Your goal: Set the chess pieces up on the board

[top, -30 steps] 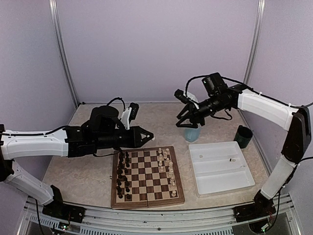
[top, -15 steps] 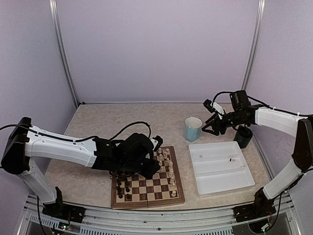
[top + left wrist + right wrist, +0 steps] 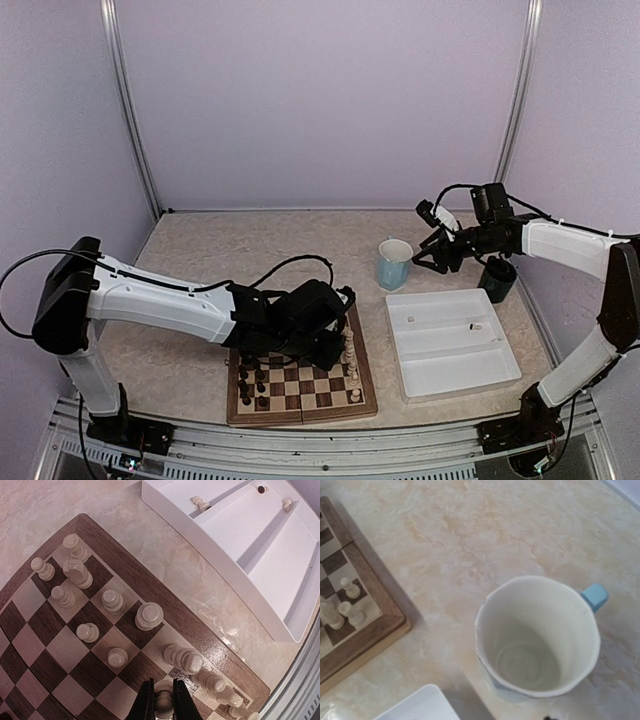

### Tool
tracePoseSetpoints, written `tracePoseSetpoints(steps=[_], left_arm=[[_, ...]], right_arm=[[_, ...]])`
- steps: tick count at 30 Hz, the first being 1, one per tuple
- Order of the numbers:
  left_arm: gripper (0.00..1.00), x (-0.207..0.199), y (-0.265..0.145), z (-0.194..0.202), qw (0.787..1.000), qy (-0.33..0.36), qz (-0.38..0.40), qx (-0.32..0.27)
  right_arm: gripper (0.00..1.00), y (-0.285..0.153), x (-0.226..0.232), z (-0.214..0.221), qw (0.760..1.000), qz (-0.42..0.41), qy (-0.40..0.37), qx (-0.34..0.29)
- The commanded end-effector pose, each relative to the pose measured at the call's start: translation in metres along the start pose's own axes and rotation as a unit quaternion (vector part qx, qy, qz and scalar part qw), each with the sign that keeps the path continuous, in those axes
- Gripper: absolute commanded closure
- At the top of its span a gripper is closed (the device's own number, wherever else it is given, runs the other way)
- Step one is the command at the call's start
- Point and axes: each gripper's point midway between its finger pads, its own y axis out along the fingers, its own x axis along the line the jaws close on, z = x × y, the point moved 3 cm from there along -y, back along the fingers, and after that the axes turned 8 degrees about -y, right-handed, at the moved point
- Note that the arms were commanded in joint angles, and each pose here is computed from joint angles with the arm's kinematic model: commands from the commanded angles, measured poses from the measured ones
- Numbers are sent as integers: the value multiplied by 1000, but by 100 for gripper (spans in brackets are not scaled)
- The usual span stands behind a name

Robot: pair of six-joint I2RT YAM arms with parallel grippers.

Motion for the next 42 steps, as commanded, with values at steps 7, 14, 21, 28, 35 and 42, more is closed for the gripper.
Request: tracePoseSetpoints(steps=[7, 14, 21, 28, 35, 42], left_arm=[[93, -4, 11, 0, 1000, 4, -29, 10], [93, 1, 12, 7, 999, 4, -51, 17], [93, 3, 16, 11, 998, 6, -56, 25], [93, 2, 20, 11, 998, 8, -58, 27], [92, 3, 25, 10, 997, 7, -67, 25], [88, 5, 28, 9, 996, 8, -79, 27]], right_arm=[[47, -7, 0, -3, 1000, 6, -14, -11], [47, -6, 1, -3, 1000, 0, -14, -12], [46, -5, 2, -2, 1000, -2, -13, -12], [46, -4, 2, -1, 1000, -3, -13, -10], [47, -3, 3, 0, 1000, -6, -12, -10], [46, -2, 4, 1, 1000, -10, -10, -9]])
